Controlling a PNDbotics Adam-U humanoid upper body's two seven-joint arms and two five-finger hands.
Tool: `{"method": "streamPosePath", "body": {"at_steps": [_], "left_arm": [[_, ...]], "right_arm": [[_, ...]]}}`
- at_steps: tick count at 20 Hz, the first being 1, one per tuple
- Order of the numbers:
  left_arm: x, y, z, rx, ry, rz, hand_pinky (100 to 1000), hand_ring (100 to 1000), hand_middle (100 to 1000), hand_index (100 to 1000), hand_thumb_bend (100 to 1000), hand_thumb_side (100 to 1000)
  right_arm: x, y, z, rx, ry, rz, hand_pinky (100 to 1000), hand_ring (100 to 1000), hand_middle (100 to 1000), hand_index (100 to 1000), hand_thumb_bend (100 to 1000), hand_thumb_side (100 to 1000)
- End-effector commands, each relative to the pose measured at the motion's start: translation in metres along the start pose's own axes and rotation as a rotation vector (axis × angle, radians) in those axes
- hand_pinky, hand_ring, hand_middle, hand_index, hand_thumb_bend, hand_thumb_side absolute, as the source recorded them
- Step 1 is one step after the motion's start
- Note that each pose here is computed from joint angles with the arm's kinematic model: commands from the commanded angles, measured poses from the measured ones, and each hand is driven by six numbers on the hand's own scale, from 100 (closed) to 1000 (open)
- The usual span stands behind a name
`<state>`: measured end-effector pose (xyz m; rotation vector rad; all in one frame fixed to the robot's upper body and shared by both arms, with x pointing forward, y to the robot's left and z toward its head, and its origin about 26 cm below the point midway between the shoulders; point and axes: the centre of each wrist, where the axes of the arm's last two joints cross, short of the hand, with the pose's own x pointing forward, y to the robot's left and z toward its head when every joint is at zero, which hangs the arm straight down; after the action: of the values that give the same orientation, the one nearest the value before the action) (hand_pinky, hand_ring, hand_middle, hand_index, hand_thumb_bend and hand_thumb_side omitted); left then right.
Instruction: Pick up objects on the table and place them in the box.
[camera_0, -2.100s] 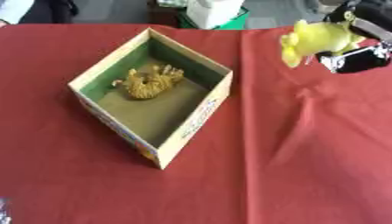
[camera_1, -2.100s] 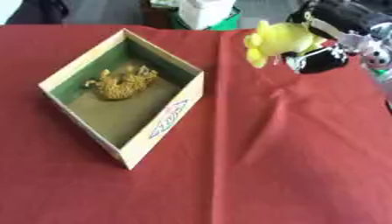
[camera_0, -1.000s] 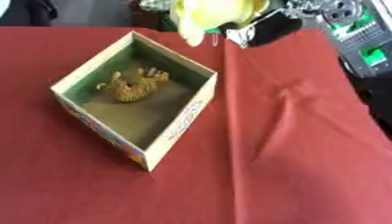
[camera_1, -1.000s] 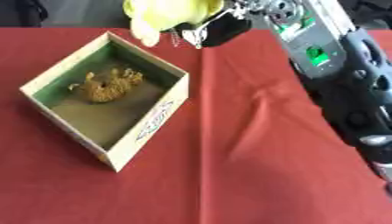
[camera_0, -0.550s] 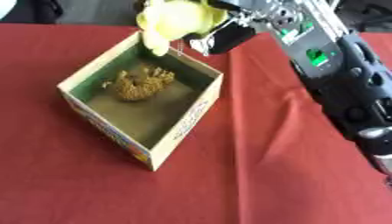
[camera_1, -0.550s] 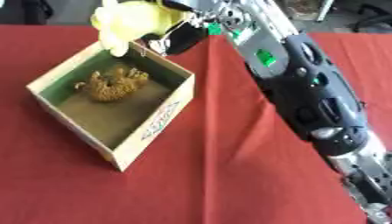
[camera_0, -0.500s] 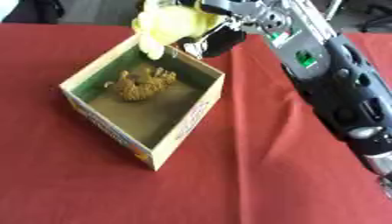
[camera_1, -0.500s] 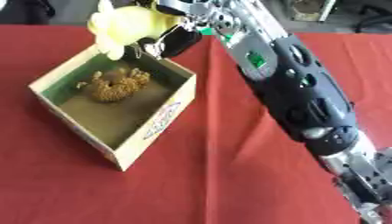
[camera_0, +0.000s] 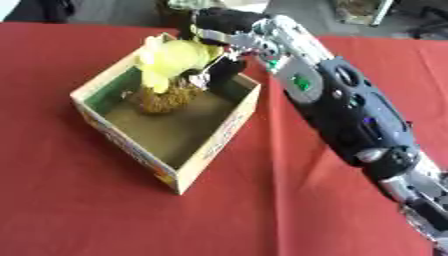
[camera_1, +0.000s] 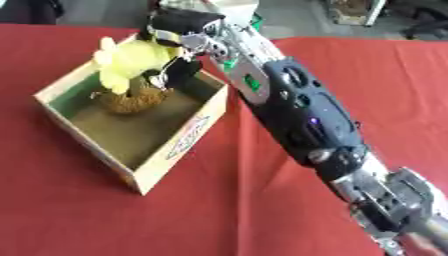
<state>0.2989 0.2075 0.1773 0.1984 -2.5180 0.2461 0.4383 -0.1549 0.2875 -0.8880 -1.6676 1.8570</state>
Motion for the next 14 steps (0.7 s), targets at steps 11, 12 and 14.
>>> {"method": "streamPosePath", "body": {"at_steps": [11,12,14], "left_arm": [[0.006,-0.003,-0.004,-0.009,-0.021,0.018,755,615,675,762,100,895],[0.006,-0.002,-0.004,-0.009,-0.02,0.018,755,614,675,762,100,896],[0.005,-0.002,-0.004,-0.009,-0.018,0.018,755,615,675,762,100,895]], "right_arm": [[0.0,0.001,-0.011,0.085,-0.042,0.124,725,893,834,953,156,605],[0.0,-0.004,-0.009,0.079,-0.049,0.126,734,904,853,973,254,632],[0.002,-0.015,-0.004,0.056,-0.058,0.129,753,929,894,995,404,647]]}}
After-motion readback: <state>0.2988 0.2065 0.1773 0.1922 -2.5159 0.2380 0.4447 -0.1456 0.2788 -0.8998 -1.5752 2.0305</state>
